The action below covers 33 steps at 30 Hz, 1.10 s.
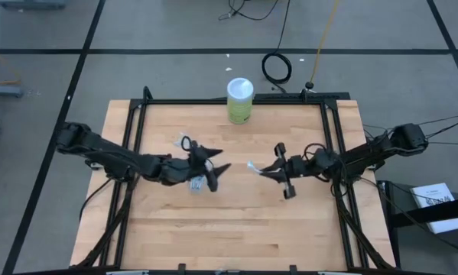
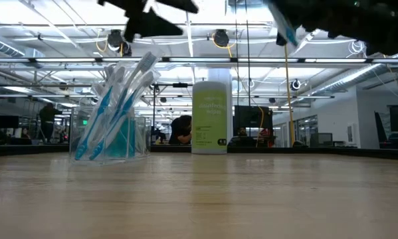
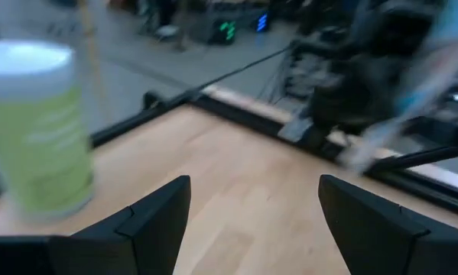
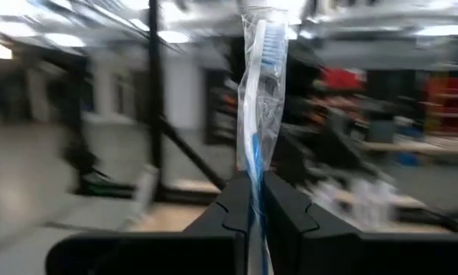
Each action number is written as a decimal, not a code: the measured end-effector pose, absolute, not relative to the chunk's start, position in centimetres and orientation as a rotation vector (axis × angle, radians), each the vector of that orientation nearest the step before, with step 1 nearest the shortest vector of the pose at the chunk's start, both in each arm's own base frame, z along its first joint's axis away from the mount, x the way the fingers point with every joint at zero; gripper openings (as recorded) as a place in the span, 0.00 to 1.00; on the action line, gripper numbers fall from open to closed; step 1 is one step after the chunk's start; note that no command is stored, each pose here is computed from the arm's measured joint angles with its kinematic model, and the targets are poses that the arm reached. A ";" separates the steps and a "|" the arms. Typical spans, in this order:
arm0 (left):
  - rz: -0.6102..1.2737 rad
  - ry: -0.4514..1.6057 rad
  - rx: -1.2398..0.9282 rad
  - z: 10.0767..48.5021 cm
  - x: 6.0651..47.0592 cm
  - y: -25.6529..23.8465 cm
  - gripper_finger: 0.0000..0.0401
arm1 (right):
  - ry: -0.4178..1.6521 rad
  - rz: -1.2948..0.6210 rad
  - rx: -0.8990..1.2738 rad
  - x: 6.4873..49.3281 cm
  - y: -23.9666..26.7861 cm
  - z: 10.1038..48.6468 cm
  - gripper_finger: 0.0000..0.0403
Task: Pick & Place toothbrushing station
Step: Put the blue toothbrush into the transparent organizer
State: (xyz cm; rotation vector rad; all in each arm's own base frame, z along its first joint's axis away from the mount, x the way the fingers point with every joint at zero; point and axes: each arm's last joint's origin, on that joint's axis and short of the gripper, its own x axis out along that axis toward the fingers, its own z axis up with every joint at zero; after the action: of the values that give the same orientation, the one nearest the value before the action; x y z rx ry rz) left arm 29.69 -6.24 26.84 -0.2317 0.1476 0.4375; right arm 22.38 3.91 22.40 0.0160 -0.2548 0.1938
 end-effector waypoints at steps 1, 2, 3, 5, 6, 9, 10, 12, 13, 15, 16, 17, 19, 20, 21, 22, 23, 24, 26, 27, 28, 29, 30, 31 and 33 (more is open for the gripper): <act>0.416 0.125 -0.213 26.7 30.2 -6.4 0.74 | -0.236 0.151 0.000 22.4 3.8 22.2 0.02; 0.389 0.097 -0.200 26.5 30.8 -6.4 0.74 | -0.221 0.124 -0.016 22.5 3.7 22.1 0.02; 0.357 0.070 -0.189 26.3 31.4 -6.5 0.74 | -0.211 0.107 -0.024 22.5 3.7 22.0 0.02; 0.298 0.021 -0.166 25.9 32.4 -6.5 0.74 | -0.213 0.106 -0.033 22.5 3.6 22.0 0.02; 0.268 -0.008 -0.158 25.7 32.8 -6.5 0.74 | -0.215 0.107 -0.034 22.5 3.6 22.0 0.02; 0.175 -0.093 -0.142 25.3 33.9 -6.4 0.74 | -0.213 0.106 -0.034 22.5 3.6 22.0 0.02; 0.147 -0.120 -0.141 25.2 34.1 -6.4 0.74 | -0.213 0.106 -0.034 22.5 3.6 22.0 0.02; 0.102 -0.164 -0.147 25.0 34.5 -6.2 0.74 | -0.212 0.106 -0.035 22.5 3.6 22.0 0.02; 0.084 -0.180 -0.149 24.9 34.7 -6.1 0.74 | -0.209 0.106 -0.038 22.5 3.6 21.9 0.02; 0.055 -0.194 -0.153 24.7 34.9 -5.9 0.74 | -0.208 0.106 -0.043 22.5 3.6 21.9 0.02; 0.046 -0.195 -0.155 24.6 35.0 -5.8 0.74 | -0.207 0.106 -0.043 22.5 3.6 21.9 0.02; 0.039 -0.194 -0.156 24.6 35.2 -5.7 0.74 | -0.207 0.105 -0.044 22.5 3.6 21.9 0.02; 0.029 -0.195 -0.154 24.6 35.6 -5.7 0.74 | -0.206 0.101 -0.044 22.6 3.5 21.9 0.02; 0.027 -0.197 -0.147 24.6 35.9 -5.8 0.74 | -0.205 0.099 -0.044 22.6 3.4 21.9 0.02; 0.023 -0.200 -0.135 24.6 36.2 -5.9 0.74 | -0.203 0.096 -0.044 22.6 3.4 21.9 0.02; 0.023 -0.196 -0.120 24.5 36.5 -6.0 0.74 | -0.201 0.094 -0.045 22.6 3.3 21.9 0.02; 0.023 -0.191 -0.102 24.4 36.9 -6.1 0.74 | -0.199 0.091 -0.045 22.6 3.3 21.8 0.02; 0.023 -0.194 -0.087 24.4 37.3 -6.2 0.74 | -0.196 0.091 -0.046 22.6 3.3 21.8 0.02; 0.024 -0.198 -0.057 24.5 37.7 -6.3 0.74 | -0.190 0.088 -0.046 22.6 3.2 21.8 0.02; 0.024 -0.206 -0.047 24.6 38.0 -6.3 0.74 | -0.187 0.088 -0.046 22.6 3.2 21.7 0.02; 0.026 -0.212 -0.034 24.7 38.2 -6.3 0.74 | -0.185 0.088 -0.046 22.6 3.2 21.7 0.02; 0.028 -0.215 -0.024 24.8 38.3 -6.4 0.74 | -0.184 0.088 -0.046 22.6 3.2 21.7 0.02; 0.029 -0.216 -0.017 24.9 38.3 -6.4 0.74 | -0.184 0.088 -0.046 22.6 3.2 21.7 0.02; 0.029 -0.217 -0.012 25.0 38.4 -6.4 0.74 | -0.183 0.088 -0.046 22.6 3.2 21.7 0.02; 0.030 -0.220 -0.011 25.0 38.4 -6.4 0.74 | -0.183 0.088 -0.046 22.6 3.2 21.7 0.02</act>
State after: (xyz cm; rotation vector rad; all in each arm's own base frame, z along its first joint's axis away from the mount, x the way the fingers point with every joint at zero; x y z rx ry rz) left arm 38.36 -6.36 25.03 -0.0107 -0.2200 0.0302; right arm 22.63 3.24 21.69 -0.0463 -0.1828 0.0877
